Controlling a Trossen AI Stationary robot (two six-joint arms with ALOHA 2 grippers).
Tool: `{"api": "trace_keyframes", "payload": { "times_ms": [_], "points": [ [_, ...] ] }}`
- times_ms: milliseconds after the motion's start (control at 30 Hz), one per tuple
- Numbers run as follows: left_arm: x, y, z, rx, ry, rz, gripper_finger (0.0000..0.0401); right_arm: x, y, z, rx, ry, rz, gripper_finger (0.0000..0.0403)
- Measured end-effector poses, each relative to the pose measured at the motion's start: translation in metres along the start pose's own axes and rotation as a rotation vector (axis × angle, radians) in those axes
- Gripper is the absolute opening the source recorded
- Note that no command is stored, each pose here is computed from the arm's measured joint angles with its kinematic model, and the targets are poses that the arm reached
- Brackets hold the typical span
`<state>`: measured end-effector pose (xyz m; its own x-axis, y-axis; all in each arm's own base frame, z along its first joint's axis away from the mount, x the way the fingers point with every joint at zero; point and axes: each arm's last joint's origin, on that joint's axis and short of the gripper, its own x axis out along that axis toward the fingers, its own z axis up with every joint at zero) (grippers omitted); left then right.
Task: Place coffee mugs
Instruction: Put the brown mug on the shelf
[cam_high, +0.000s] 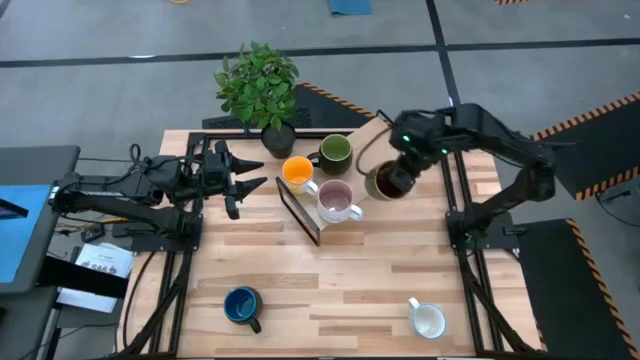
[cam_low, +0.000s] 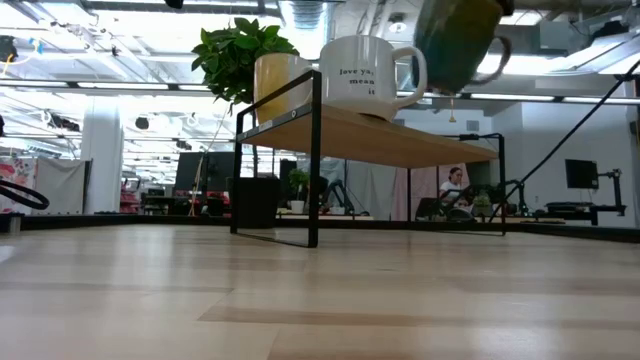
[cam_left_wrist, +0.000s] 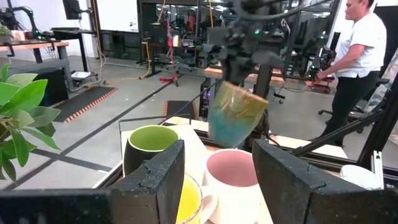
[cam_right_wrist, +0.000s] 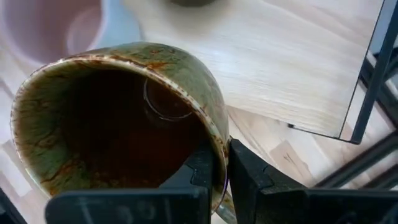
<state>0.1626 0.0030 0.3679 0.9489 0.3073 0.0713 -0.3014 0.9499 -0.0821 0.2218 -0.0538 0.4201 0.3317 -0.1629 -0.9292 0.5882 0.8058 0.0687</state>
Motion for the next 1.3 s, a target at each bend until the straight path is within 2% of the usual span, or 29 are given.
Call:
{"api": "trace_keyframes", "payload": {
  "times_ms": [200, 333, 633, 800, 1033, 1300],
  "points": [
    [0.0, 0.0, 0.0, -0.012, -0.001, 0.0, 0.0173, 0.028, -0.005, 0.021, 0.048, 0.08, -0.009, 0.005],
    [0.0, 0.0, 0.0, -0.013, -0.001, 0.0, 0.0173, 0.043, -0.004, 0.035, 0.063, 0.076, -0.013, 0.005],
    [0.0, 0.0, 0.0, -0.016, -0.001, 0.0, 0.0173, 0.053, -0.014, 0.044, 0.106, 0.089, -0.015, 0.0051],
    [0.0, 0.001, 0.0, -0.016, -0.002, 0.018, 0.0173, 0.058, -0.016, 0.047, 0.155, 0.107, -0.022, 0.0065],
    [0.0, 0.001, 0.0, -0.015, 0.0, 0.023, 0.0173, 0.076, -0.013, 0.056, 0.152, 0.15, -0.014, 0.0101],
    [0.0, 0.001, 0.0, -0.015, 0.0, 0.031, 0.0173, 0.084, -0.015, 0.062, 0.092, 0.137, -0.01, 0.0108]
  ]
}}
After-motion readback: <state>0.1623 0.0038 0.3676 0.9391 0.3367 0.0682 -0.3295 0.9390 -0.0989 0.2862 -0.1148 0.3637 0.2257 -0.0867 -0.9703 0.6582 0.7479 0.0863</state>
